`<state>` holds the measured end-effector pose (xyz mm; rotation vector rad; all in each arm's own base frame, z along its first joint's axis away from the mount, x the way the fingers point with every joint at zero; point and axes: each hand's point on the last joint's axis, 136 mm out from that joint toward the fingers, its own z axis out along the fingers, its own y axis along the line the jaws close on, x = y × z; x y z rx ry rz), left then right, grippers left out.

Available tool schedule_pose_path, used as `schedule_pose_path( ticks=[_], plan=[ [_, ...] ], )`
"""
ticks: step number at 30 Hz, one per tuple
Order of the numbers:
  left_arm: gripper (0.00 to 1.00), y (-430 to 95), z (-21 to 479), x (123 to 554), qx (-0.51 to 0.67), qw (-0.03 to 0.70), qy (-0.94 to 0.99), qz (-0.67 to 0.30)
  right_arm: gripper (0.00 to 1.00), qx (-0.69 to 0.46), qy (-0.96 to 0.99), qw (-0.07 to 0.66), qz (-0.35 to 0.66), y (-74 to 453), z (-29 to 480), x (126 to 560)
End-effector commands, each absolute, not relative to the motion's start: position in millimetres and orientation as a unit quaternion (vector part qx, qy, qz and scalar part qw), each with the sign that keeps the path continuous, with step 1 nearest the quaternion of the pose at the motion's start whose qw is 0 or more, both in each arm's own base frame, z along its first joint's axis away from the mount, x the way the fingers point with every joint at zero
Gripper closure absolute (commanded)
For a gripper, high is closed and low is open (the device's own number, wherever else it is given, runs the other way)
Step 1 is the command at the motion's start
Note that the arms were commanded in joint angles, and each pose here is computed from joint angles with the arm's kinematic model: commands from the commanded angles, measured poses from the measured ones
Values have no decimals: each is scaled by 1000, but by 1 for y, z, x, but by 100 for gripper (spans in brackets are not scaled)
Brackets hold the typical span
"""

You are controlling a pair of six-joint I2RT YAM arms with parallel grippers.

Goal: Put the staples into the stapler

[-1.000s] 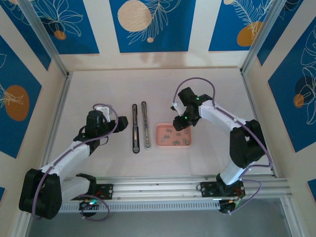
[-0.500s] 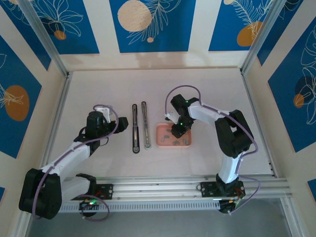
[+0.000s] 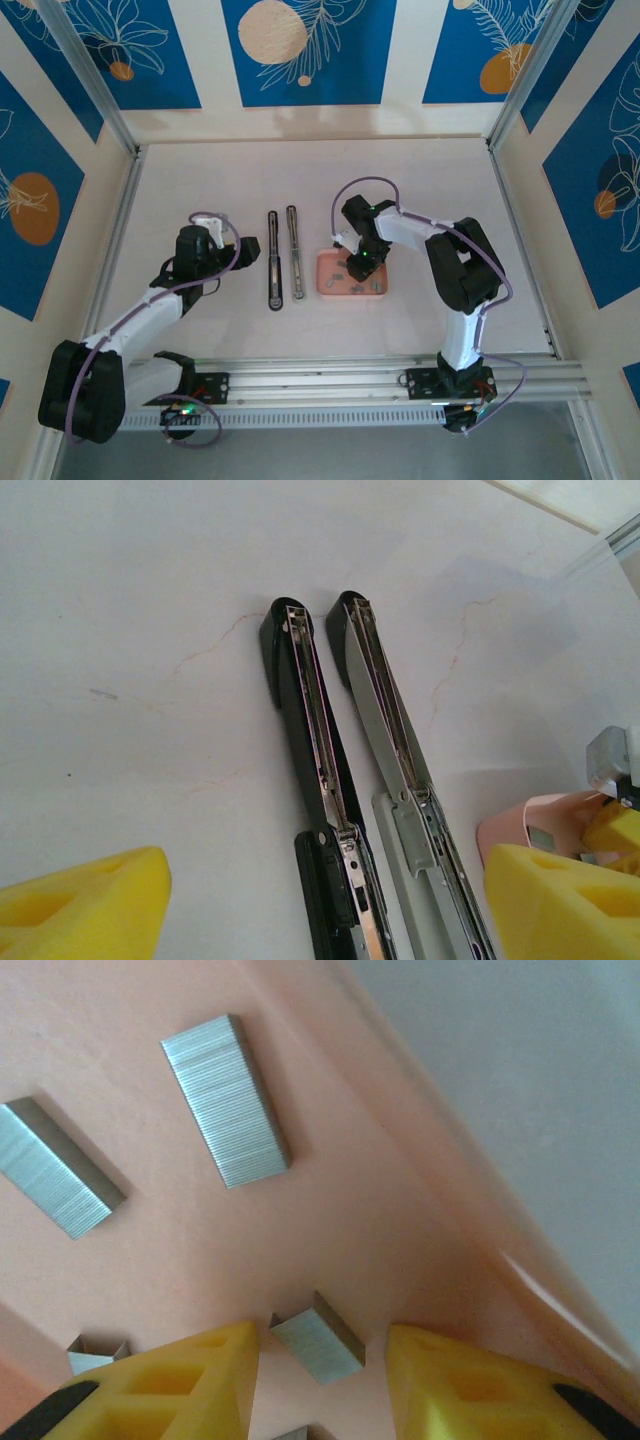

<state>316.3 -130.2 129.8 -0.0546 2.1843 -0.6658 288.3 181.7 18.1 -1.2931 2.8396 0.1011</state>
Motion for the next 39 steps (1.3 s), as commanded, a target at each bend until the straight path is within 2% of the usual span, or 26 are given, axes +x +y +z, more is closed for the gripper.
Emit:
schedule_pose_path(
  ticks=[1,13,16,23,26,30,34,39],
  plan=[
    [18,-135,127,315,-20,413,868,-274,63,-418,908,14,30,187,15,294],
    [19,-135,126,315,-18,414,868,-274,80,-405,913,15,40,194,20,293],
    [19,-135,127,316,-18,416,867,-274,79,-401,914,22,48,198,27,293],
    [19,-136,128,315,-17,416,866,-276,66,-389,920,36,43,199,32,299],
    [19,-136,129,315,-17,417,866,-276,65,-383,922,31,35,196,27,300],
    [19,-134,129,314,-18,418,866,-273,67,-372,927,28,30,194,22,303],
    [19,-134,130,313,-18,419,866,-273,74,-360,932,24,31,196,17,303],
    [19,-133,131,313,-18,420,866,-272,79,-353,935,13,18,190,11,301]
  ],
)
